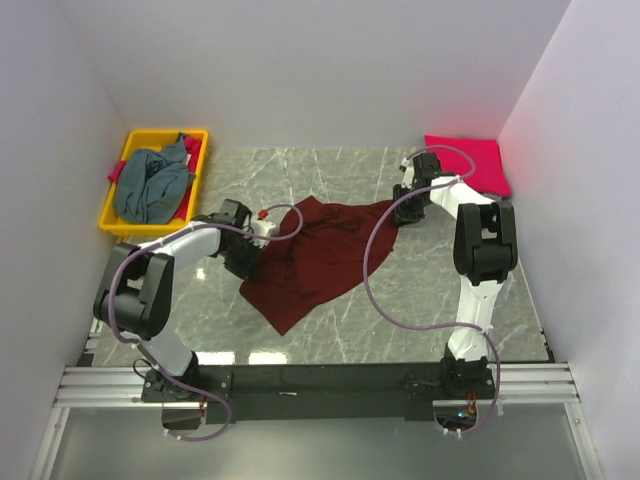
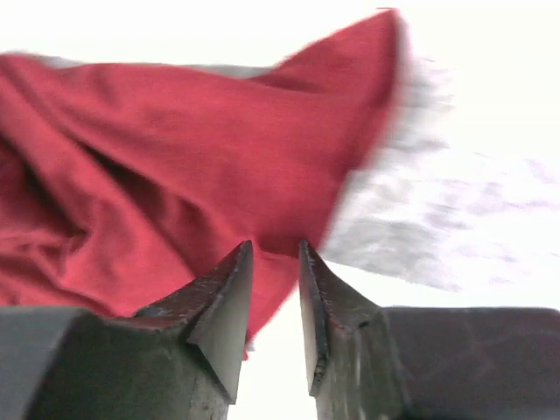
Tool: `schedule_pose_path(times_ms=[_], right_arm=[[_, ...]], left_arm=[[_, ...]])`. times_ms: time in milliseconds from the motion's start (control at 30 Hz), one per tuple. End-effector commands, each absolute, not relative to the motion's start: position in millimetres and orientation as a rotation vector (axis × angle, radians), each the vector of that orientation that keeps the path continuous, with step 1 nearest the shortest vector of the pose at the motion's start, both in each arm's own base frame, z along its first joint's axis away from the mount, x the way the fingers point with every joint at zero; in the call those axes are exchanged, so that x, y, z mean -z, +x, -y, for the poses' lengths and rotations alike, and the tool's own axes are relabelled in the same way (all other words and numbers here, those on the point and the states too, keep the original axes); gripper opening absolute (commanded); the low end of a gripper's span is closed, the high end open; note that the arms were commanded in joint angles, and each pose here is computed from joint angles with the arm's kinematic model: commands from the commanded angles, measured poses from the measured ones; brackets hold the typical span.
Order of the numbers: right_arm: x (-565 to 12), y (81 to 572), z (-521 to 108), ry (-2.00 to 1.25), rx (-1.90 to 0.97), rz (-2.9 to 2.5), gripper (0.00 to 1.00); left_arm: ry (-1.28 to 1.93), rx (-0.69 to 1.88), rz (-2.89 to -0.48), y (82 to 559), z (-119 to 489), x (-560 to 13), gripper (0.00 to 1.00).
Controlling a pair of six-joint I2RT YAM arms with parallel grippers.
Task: Fold and stack the t-shirts
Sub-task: Flatten the tshirt out
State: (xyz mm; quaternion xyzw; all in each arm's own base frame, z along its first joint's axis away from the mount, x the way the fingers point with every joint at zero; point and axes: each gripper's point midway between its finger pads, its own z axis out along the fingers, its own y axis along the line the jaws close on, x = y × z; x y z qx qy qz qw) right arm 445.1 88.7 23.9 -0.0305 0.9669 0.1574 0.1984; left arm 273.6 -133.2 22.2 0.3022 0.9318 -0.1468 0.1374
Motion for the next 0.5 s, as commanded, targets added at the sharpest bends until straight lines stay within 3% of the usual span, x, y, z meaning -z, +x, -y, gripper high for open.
schedule_pose_path(times_ms=[0, 167, 233, 300, 333, 400, 467], right_arm=[[-23, 452, -63, -0.018, -0.259, -2.740, 0.33], [-21, 434, -54, -0.044, -0.272, -2.783, 0.29], [-30, 428, -59, -0.098, -0.351, -2.767, 0.29], [-47, 422, -74, -0.134, -0.484, -2.719, 0.32], [-54, 420, -78, -0.165, -0.533, -2.691, 0.35], [-73, 423, -88, -0.179, -0.599, -2.613, 0.44], [-83, 427, -95, -0.177, -0.657, -2.575, 0.53]], left_arm=[[0.912, 0.329, -2.754, 257, 94, -24, 0.01], [1.090, 0.272, -2.719, 240, 69, -28, 0.02], [1.166, 0.354, -2.660, 235, 77, -38, 0.31], [1.189, 0.412, -2.515, 254, 93, -70, 0.51], [1.197, 0.500, -2.424, 261, 110, -88, 0.68], [1.174, 0.506, -2.233, 293, 130, -134, 0.77], [1.200, 0.527, -2.132, 311, 157, -154, 0.79]])
